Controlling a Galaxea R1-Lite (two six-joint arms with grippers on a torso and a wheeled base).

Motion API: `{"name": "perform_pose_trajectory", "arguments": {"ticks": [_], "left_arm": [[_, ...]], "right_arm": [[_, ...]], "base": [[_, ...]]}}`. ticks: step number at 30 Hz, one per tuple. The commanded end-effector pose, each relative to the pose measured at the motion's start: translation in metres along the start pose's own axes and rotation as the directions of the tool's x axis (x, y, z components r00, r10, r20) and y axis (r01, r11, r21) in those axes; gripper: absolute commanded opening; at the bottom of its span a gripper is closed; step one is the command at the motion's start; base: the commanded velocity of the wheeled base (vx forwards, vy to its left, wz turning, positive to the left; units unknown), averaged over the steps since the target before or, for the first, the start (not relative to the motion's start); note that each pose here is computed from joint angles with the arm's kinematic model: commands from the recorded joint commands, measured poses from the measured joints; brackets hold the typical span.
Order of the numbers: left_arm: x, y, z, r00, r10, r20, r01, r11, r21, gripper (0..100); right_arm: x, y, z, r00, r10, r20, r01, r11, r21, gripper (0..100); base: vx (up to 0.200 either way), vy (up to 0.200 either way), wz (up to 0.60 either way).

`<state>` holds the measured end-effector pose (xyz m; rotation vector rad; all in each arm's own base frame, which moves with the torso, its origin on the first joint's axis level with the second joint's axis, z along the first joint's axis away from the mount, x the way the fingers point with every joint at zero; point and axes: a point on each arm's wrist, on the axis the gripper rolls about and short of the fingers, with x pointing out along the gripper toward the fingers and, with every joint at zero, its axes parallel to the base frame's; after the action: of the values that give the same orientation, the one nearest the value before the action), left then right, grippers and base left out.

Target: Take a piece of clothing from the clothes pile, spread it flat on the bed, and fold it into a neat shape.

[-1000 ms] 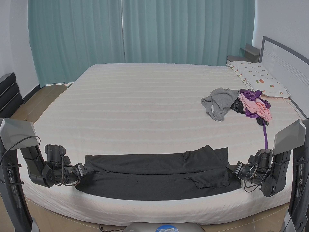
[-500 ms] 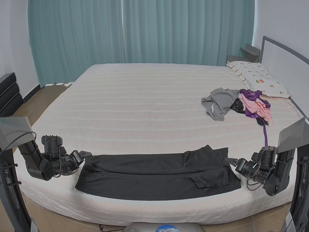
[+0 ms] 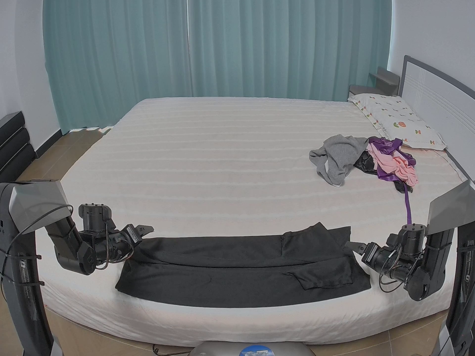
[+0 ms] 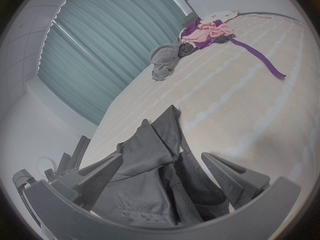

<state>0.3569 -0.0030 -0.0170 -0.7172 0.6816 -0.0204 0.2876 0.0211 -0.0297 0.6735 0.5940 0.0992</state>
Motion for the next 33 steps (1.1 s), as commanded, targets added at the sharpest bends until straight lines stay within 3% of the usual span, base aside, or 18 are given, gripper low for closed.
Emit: {"name": "perform_pose_trajectory", "arguments": {"ticks": [1,12,20,25,33], "left_arm": [[-0.003,0.007,-0.01,1.0,0.016,-0.002,-0.016,1.0,-0.004,0],[-0.018,0.022,-0.013,0.997,0.065,0.048,-0.063,0.998,-0.029,0],[-0.034,0.019,-0.005,0.996,0.054,0.075,-0.05,0.998,-0.046,0],[-0.041,0.02,-0.014,0.997,0.065,0.045,-0.063,0.997,-0.041,0],[-0.048,0.02,-0.018,0.997,0.034,0.076,-0.032,0.999,-0.026,0]], "right_arm": [[0.0,0.0,0.0,1.0,0.001,-0.001,-0.001,1.0,-0.001,100],[-0.002,0.0,-0.001,1.0,0.0,-0.004,0.0,1.0,0.001,100],[-0.002,0.0,0.0,1.0,-0.003,-0.001,0.003,1.0,0.003,100],[-0.003,0.003,0.002,1.0,0.007,0.01,-0.007,1.0,0.027,100],[0.001,0.005,0.003,1.0,0.006,0.0,-0.006,0.999,0.046,100]], "base": [[0.0,0.0,0.0],[0.0,0.0,0.0],[0.0,0.0,0.0],[0.0,0.0,0.0],[0.0,0.0,0.0]]}}
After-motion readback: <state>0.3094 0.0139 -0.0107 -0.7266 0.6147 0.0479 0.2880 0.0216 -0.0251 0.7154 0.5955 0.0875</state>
